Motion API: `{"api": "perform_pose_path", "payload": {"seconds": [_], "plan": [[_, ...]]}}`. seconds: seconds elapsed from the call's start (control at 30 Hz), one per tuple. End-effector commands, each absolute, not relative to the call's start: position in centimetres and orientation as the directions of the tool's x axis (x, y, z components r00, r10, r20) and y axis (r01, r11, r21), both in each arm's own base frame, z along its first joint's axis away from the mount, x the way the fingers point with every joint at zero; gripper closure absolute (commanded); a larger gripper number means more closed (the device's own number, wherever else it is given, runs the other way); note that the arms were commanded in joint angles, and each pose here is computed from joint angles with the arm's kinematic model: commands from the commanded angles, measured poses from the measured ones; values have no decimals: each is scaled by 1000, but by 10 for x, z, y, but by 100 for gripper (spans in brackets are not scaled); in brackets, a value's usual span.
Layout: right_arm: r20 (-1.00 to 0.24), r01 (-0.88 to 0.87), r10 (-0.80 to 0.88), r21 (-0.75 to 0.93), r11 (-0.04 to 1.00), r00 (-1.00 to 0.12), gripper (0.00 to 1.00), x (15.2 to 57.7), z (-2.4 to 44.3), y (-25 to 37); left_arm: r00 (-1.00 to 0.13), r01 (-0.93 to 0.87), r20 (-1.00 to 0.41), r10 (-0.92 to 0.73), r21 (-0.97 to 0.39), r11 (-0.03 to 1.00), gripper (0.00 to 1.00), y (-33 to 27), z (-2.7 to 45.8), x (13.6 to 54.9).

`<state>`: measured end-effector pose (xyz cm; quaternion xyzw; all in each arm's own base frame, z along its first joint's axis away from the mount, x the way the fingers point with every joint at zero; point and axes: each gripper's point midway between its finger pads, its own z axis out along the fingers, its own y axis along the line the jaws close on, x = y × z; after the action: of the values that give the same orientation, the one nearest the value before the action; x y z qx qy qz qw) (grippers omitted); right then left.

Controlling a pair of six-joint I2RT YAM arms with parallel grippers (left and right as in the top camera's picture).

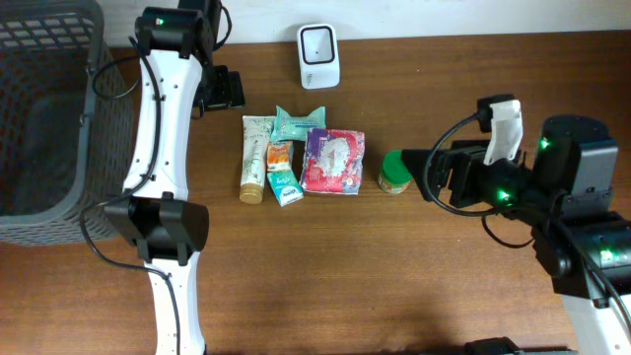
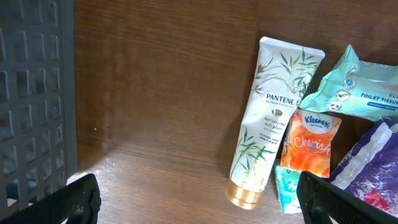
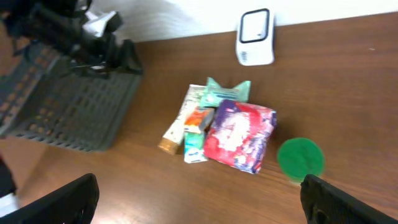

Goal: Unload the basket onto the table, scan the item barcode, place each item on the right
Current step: 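Swing the right gripper over toward the green jar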

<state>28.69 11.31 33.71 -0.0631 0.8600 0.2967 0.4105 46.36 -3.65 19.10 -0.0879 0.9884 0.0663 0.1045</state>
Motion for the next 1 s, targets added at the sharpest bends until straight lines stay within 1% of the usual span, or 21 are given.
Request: {"api": "perform_pose_path", "payload": {"seconds": [0.0,0.07,0.1,0.17,0.27,0.37,0.47,0.6,0.7,0.87,0.97], "plan": [[-724,-375,134,495,784,-676,1,289,340,123,-964,-177,-225,-145,128,976,1,-34,194,463],[-685,-339,134,510,791,-716,2,291,327,124,-964,-177,-225,-145,129,976,1,-33,194,463],[-638,-276,150,517,810,-755,1,294,313,121,-964,-177,-225,-145,129,976,1,-33,194,463],[-551,-202,125,494,845,-825,2,295,281,121,-964,-177,-225,-145,128,976,1,-34,194,463],[-431,-127,83,436,891,-899,2,294,242,122,-964,-177,-225,-145,128,976,1,-33,194,463],[-350,-91,42,355,931,-936,1,294,226,121,-964,-177,-225,-145,128,976,1,-33,194,463],[-352,-110,10,319,941,-936,1,293,239,126,-964,-177,-225,-145,128,976,1,-34,194,463],[-420,-118,-1,253,960,-908,1,286,280,129,-964,-177,-225,-145,128,976,1,-34,194,463],[-481,-73,26,187,980,-876,2,275,318,122,-964,-177,-225,-145,128,976,1,-34,194,463],[-555,-87,47,212,973,-831,1,264,357,131,-964,-176,-225,-144,128,976,1,-34,194,463],[-573,-95,54,226,969,-818,1,269,360,135,-964,-176,-225,-144,128,976,1,-34,194,463]]}}
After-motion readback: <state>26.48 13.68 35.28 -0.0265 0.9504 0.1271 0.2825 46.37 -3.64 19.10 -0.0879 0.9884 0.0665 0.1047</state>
